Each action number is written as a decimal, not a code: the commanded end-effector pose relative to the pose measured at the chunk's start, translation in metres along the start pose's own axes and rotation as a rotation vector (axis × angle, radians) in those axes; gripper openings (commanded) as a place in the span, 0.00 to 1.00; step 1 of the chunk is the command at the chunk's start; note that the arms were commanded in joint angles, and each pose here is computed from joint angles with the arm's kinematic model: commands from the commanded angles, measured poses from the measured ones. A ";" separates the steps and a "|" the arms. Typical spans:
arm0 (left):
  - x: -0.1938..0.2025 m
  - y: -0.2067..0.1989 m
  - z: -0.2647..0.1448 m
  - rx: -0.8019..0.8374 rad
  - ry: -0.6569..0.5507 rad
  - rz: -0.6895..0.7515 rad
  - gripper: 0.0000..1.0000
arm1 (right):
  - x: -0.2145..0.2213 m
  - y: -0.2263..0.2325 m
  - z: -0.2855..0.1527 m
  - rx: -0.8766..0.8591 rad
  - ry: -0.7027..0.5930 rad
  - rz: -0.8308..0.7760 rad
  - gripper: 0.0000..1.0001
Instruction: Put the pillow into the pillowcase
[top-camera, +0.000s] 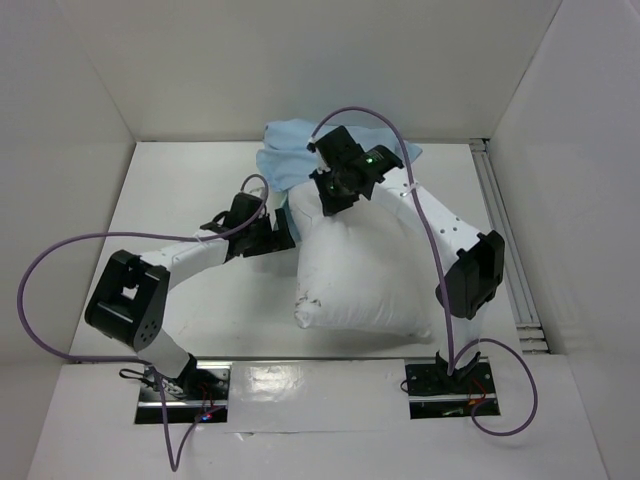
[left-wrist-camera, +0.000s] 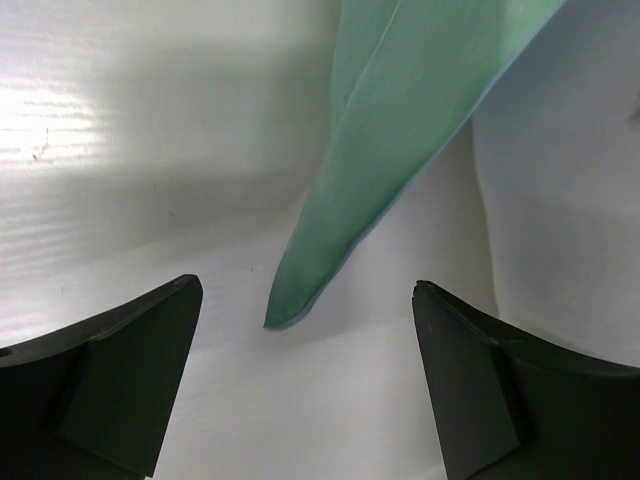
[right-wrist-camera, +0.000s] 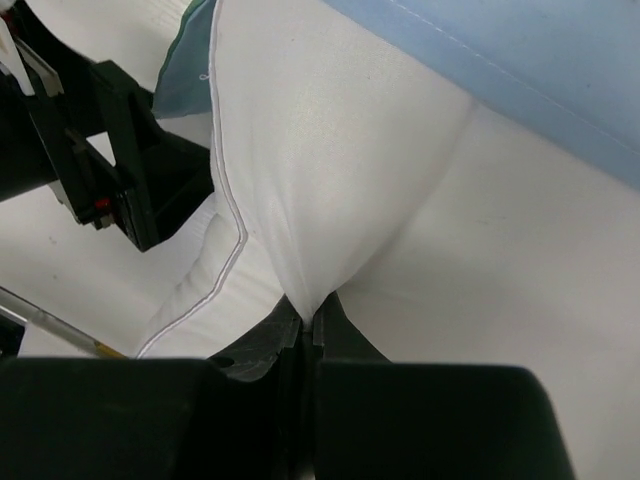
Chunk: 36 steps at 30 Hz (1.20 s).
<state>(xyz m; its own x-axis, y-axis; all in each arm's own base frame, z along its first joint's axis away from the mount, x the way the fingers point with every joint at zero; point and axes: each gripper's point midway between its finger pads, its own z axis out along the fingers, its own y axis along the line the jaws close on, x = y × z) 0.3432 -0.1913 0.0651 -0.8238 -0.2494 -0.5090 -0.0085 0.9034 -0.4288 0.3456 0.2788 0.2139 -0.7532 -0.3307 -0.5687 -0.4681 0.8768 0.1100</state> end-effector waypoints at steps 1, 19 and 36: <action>-0.039 -0.015 -0.004 0.030 -0.137 0.006 1.00 | -0.032 0.016 -0.049 -0.100 -0.136 -0.023 0.00; -0.088 -0.089 -0.019 0.349 -0.192 0.058 0.00 | -0.053 -0.027 -0.048 0.016 -0.178 0.029 0.00; -0.007 -0.186 -0.219 1.056 -0.041 0.048 0.00 | -0.084 -0.062 0.040 0.177 -0.244 0.127 0.00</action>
<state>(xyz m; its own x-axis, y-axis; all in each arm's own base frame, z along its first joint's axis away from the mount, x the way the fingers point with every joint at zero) 0.2589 -0.2788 0.3286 -0.7080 -0.3094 -0.6348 0.5720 0.2760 -0.7725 0.4387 0.2339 0.2859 -0.6319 -0.1433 -0.7616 -0.2846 0.9570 0.0560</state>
